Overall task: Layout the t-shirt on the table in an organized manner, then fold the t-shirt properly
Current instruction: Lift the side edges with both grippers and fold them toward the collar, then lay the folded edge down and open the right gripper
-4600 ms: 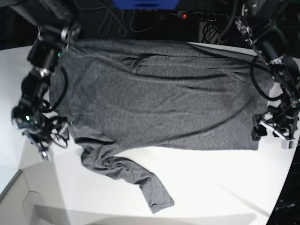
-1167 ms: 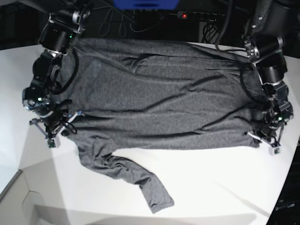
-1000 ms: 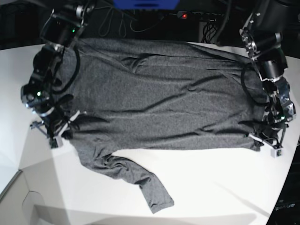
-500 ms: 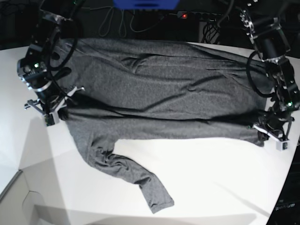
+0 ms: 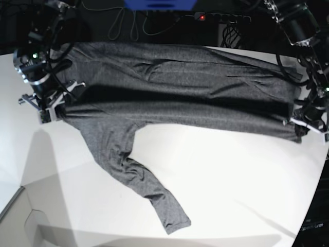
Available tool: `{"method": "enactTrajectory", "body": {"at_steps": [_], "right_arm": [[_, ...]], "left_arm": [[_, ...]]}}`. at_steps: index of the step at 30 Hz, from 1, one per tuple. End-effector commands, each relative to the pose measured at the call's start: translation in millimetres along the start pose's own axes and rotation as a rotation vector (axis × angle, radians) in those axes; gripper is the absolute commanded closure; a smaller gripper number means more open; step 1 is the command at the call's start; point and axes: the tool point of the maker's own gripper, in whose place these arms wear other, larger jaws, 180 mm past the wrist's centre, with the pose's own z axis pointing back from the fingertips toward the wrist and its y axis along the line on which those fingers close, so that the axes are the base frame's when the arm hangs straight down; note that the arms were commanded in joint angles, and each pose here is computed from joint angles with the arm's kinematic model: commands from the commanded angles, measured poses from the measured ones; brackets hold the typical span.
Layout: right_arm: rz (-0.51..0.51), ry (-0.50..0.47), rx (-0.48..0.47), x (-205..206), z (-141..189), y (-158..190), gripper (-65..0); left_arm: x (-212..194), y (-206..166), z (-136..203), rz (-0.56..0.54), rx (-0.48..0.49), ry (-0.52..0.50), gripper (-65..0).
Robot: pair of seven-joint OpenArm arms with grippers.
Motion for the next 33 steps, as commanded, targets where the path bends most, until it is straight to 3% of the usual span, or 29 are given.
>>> {"method": "enactTrajectory", "body": {"at_steps": [1, 11, 17, 33], "right_arm": [[0.007, -0.052, -0.005, 13.2, 4.0, -1.8, 0.0], [0.011, 0.042, 0.014, -27.2, 21.8, 7.6, 0.0], [0.007, -0.005, 0.045, -36.3, 34.1, 19.8, 0.0], [0.007, 0.038, 0.067, -62.2, 57.1, 30.6, 0.0]], "left_arm": [[24.5, 4.2, 4.0, 0.003, -0.001, -0.074, 0.0], [0.7, 21.7, 22.5, 0.068, 0.011, -0.056, 0.0], [0.4, 19.1, 38.8, 0.019, 0.013, -0.065, 0.0], [-31.9, 26.8, 52.5, -0.002, 0.031, 0.010, 0.0]]}}
